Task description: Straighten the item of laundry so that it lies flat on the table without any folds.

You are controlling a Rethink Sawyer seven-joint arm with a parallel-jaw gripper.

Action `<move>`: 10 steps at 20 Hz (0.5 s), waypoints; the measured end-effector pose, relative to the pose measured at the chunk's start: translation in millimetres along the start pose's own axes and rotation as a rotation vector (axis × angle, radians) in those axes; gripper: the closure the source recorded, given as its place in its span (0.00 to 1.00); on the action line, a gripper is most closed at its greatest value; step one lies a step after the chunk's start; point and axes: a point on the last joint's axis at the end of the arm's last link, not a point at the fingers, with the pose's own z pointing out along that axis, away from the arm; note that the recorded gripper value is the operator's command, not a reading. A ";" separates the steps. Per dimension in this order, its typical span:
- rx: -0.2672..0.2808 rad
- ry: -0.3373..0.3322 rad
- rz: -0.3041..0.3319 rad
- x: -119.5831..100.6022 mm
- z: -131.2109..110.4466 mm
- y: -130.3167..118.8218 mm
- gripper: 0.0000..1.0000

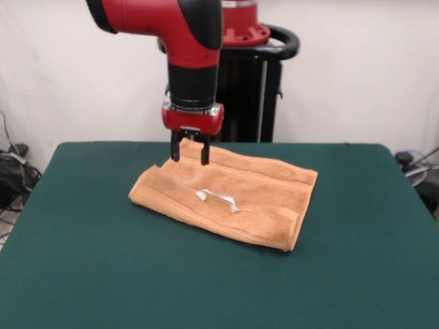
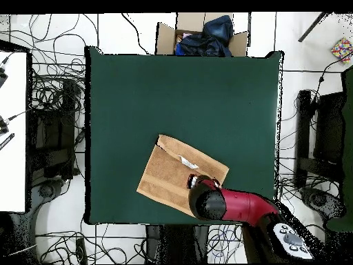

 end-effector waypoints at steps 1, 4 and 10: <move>0.002 0.000 -0.009 1.5 0.2 -0.6 0.00; 0.015 0.001 -0.078 12.5 1.8 -8.0 0.00; 0.023 0.017 -0.128 30.7 8.8 -28.2 0.00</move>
